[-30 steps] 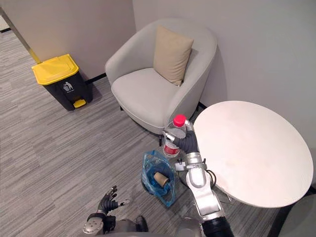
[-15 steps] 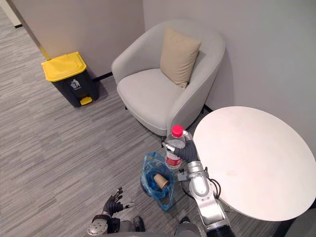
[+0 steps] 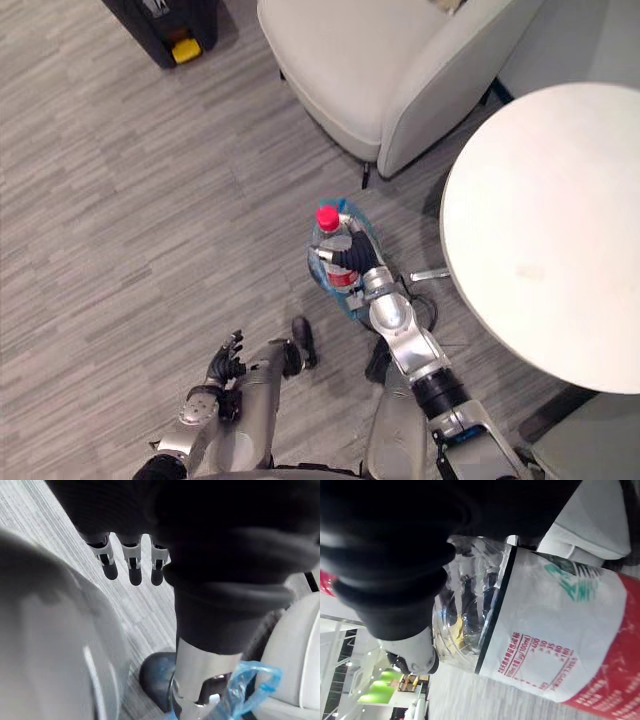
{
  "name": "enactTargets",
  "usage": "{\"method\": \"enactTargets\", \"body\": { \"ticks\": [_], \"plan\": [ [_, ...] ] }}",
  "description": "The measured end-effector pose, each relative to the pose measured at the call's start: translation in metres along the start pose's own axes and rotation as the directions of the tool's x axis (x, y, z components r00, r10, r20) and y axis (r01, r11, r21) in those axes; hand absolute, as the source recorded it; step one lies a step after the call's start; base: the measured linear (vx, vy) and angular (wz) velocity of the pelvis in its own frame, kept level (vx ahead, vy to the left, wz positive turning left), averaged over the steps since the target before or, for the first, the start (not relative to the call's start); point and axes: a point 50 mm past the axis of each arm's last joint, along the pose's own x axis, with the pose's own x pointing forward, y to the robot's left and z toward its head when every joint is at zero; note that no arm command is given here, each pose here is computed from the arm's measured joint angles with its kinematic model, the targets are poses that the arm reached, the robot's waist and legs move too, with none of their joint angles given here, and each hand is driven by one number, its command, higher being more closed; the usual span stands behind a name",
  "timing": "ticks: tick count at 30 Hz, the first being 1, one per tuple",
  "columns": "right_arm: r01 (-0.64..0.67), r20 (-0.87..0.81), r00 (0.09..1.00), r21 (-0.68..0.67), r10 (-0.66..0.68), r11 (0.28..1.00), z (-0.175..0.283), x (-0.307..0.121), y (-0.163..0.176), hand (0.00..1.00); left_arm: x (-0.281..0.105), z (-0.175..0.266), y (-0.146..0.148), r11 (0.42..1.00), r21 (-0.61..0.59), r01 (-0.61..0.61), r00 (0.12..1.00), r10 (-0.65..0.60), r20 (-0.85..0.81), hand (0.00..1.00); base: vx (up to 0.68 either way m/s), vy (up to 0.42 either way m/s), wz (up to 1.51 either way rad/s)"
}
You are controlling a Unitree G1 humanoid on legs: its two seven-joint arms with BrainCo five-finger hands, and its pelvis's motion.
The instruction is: Gather rubbish on tea table into small bin, then transfer packed bag to large trash can.
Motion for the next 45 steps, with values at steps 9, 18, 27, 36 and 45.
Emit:
{"method": "enactTargets", "body": {
  "ticks": [9,18,27,36,45],
  "plan": [
    [0.199,0.204,0.959,0.005,-0.196,0.98,0.052,0.038,-0.039,1.0,0.02,0.088,-0.005,0.986,-0.166,-0.036,0.955,0.082,0.284,0.0,-0.11,-0.034,0.16],
    [0.335,0.256,0.909,0.023,-0.329,0.942,0.074,0.056,-0.073,1.0,0.019,0.139,0.005,0.96,-0.278,-0.036,0.88,0.162,0.446,0.0,-0.06,-0.019,0.07],
    [0.35,0.215,0.912,0.032,-0.349,0.936,0.075,0.076,-0.087,1.0,0.014,0.152,0.009,0.945,-0.327,-0.012,0.846,0.184,0.501,0.0,-0.08,0.029,-0.02],
    [0.36,0.21,0.91,0.024,-0.356,0.933,0.079,0.085,-0.091,0.0,0.013,0.154,0.01,0.938,-0.346,-0.018,0.838,0.203,0.506,0.0,-0.07,0.043,0.0],
    [0.368,0.218,0.907,0.01,-0.361,0.93,0.08,0.084,-0.089,0.0,0.014,0.154,0.01,0.934,-0.357,-0.013,0.84,0.204,0.503,0.0,-0.07,0.046,-0.01]
  ]
}}
